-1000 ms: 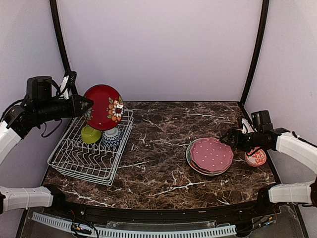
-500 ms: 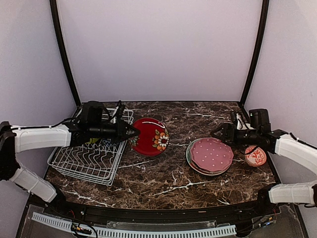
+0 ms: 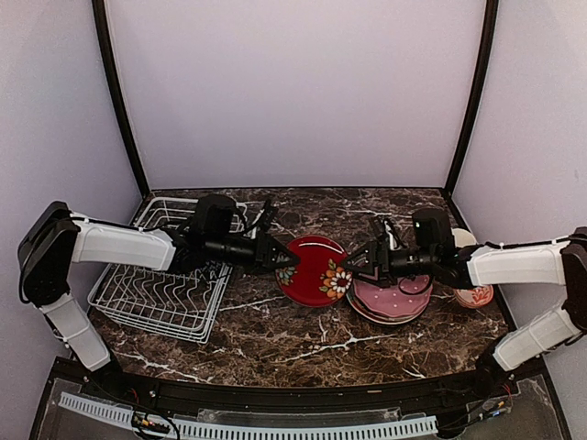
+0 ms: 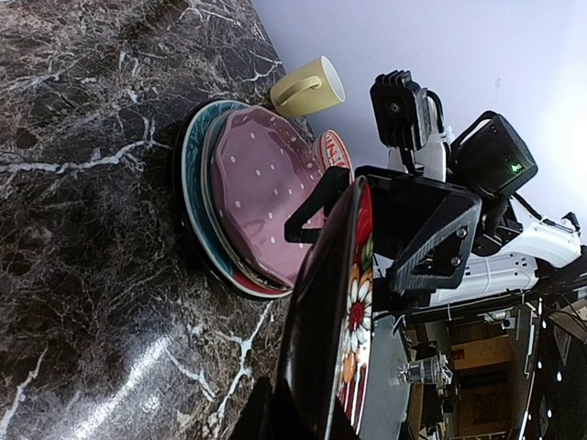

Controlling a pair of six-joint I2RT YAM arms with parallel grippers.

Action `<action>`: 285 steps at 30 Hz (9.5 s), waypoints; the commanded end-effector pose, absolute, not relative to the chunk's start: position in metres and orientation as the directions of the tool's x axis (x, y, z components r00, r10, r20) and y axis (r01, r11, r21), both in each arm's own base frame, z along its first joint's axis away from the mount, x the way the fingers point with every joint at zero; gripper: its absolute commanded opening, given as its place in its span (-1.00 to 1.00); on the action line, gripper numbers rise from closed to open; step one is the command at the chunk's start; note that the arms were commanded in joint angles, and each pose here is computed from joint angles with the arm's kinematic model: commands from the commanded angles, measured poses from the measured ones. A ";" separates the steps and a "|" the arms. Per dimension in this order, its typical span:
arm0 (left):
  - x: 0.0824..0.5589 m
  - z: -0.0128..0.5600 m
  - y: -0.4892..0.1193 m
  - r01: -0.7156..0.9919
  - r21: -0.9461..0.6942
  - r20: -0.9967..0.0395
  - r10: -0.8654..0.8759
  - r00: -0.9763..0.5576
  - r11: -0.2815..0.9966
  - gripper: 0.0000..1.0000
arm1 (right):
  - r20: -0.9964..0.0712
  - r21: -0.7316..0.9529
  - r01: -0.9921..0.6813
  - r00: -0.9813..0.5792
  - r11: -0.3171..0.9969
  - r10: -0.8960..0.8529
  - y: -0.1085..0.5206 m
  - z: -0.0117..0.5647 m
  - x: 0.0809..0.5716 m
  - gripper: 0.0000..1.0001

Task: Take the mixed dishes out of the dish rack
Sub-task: Pass from the left arm to the right, then place the plate with another plate, then grab the bowl from the dish rack.

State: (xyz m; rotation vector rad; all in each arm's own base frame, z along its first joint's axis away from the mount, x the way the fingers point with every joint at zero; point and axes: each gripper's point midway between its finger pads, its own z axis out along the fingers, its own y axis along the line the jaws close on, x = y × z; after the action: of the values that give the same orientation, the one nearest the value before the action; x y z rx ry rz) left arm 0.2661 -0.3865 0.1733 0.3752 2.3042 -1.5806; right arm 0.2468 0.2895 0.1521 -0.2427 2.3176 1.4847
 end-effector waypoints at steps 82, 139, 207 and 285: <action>0.293 0.212 -0.315 0.532 -0.450 -0.650 0.146 -0.746 0.718 0.54 | -0.403 0.614 0.032 -0.846 0.788 0.348 0.114 0.111 0.256 0.18; 0.390 0.101 -0.122 -0.086 -0.409 -0.374 -0.253 -0.892 0.908 0.41 | -0.493 0.553 0.013 -0.801 0.833 0.339 0.101 0.137 0.258 0.97; 0.378 0.025 -0.147 -0.203 -0.507 -0.117 -0.301 -0.947 0.837 0.44 | -0.480 0.588 0.015 -0.799 0.809 0.364 0.105 0.132 0.254 0.97; 0.424 0.078 -0.172 -0.380 -0.804 -0.096 -0.730 -0.676 0.458 0.98 | -0.497 0.598 0.007 -0.781 0.801 0.379 0.103 0.129 0.248 0.97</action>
State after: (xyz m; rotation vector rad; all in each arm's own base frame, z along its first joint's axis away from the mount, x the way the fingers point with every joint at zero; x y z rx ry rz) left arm 0.4231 -0.1782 0.0701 -0.8891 2.3492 -1.1118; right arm 0.2467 0.1051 0.1321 0.2768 2.3668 0.7916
